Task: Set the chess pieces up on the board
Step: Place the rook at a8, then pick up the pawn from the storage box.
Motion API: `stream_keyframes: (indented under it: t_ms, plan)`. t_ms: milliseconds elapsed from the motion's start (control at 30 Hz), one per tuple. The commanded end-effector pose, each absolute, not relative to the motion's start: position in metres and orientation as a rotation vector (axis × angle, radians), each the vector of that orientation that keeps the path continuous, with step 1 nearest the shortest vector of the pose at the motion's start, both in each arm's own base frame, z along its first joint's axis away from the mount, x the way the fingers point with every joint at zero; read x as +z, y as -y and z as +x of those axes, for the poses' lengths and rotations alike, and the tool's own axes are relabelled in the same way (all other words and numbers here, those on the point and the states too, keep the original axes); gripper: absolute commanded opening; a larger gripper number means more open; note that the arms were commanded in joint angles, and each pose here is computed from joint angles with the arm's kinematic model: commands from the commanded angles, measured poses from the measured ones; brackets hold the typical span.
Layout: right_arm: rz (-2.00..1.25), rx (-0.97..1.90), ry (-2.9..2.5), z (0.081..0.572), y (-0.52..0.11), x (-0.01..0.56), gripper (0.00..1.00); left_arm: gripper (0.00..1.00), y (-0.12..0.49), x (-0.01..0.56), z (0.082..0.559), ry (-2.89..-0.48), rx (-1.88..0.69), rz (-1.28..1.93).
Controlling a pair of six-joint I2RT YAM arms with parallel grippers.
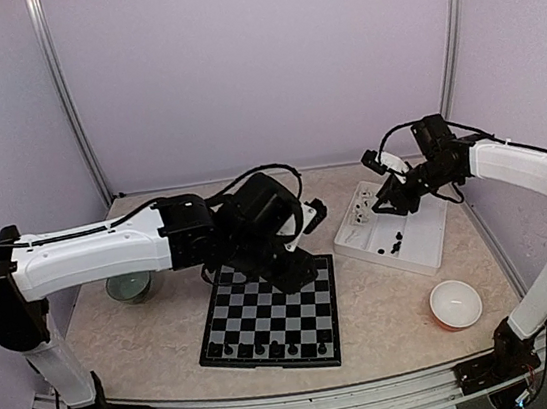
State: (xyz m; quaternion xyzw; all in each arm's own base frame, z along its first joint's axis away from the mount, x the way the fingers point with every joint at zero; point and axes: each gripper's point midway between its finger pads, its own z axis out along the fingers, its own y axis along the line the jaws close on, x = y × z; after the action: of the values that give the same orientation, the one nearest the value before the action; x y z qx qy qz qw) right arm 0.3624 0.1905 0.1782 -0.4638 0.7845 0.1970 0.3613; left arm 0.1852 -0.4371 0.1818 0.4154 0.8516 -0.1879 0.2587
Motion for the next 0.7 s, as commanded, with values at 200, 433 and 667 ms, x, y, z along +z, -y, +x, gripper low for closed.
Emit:
stream_keyframes:
  t_ms: [200,433,667]
  plan:
    - [-0.913,0.028,-2.415,0.461,-0.097,0.118,0.4,0.38,0.436,0.202,0.224,-2.19,-0.581,0.984]
    - [-0.689,0.057,-2.523,0.505,-0.056,0.094,0.34,0.37,0.429,0.191,0.224,-2.205,-0.58,1.003]
    - [-0.644,0.062,-2.561,0.53,-0.051,0.081,0.33,0.37,0.426,0.184,0.224,-2.218,-0.591,0.999]
